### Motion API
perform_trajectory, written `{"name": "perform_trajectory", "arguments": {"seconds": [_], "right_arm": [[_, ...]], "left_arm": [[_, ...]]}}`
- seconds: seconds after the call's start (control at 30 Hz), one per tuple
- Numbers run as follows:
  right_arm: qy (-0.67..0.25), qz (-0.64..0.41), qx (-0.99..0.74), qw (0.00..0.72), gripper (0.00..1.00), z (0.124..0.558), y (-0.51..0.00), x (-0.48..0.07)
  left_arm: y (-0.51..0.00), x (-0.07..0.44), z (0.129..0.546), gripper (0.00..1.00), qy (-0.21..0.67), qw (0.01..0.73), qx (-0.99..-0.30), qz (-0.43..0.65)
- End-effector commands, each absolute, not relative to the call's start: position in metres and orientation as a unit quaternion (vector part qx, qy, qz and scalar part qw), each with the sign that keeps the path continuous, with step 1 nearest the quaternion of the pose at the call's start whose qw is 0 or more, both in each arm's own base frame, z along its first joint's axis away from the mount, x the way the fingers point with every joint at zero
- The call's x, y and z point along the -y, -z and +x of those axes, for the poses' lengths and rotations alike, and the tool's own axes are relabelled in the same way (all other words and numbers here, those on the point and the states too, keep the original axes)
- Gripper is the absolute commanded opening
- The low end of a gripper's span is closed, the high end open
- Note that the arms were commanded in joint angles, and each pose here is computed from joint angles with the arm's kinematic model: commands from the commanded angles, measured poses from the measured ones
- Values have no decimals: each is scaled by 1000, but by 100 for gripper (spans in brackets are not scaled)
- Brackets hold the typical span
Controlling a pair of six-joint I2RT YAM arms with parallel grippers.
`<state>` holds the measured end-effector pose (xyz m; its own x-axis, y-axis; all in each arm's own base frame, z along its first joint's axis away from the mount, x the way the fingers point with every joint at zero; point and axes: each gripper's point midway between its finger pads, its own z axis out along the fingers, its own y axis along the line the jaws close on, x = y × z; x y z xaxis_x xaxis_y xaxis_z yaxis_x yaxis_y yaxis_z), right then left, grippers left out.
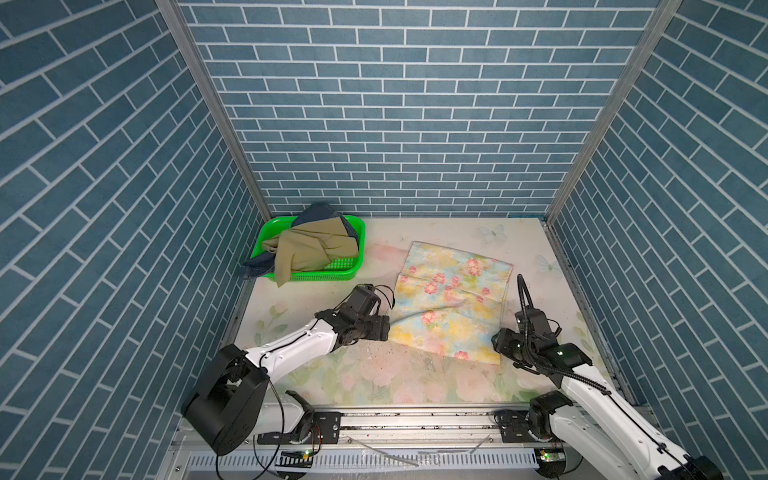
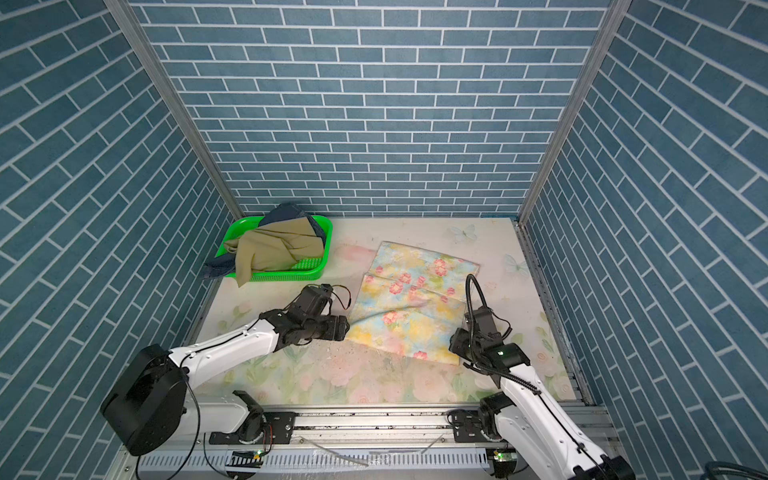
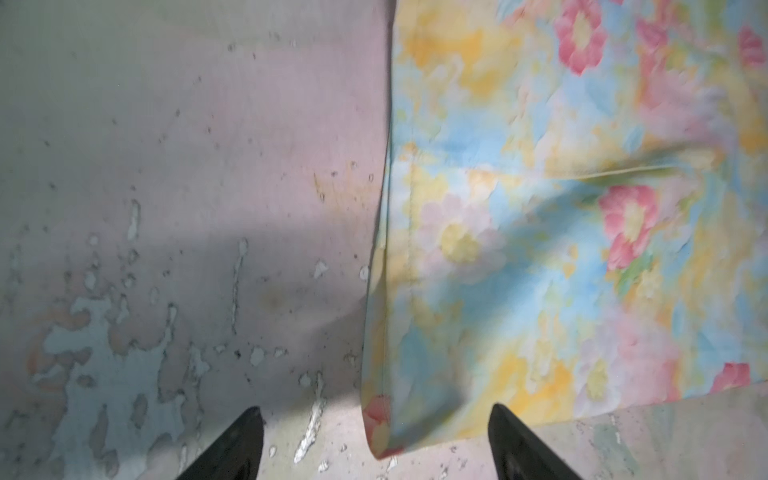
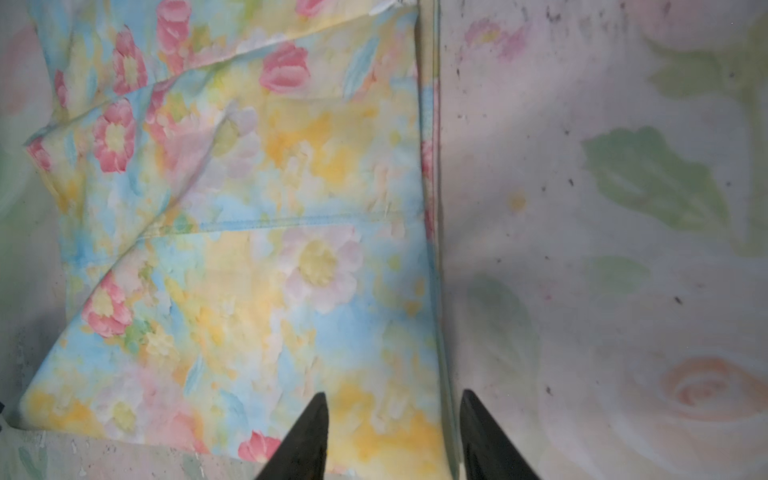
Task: Fold and stack the skirts
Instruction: 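Grasp the floral skirt's nearer corners with the left and right grippers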
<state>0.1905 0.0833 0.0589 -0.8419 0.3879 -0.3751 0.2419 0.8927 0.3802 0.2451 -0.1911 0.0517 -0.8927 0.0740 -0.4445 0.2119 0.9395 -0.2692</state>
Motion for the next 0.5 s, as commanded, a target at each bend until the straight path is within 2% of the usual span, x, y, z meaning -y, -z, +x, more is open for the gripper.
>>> {"name": "perform_trajectory", "arguments": {"seconds": [0.0,0.2,0.47], "right_arm": [[-136,192,-955,180,51,165,-37,-74],[-142,183,-959,161,49,159,-25,-81],[-157,179,-958,159,44,160,-21,-88]], "left_arm": [[-50,192,242,83,157,232,-958,64],[-44,197,241,77,167,247,-953,50],[-60,201,250,79,179,276,-943,46]]}}
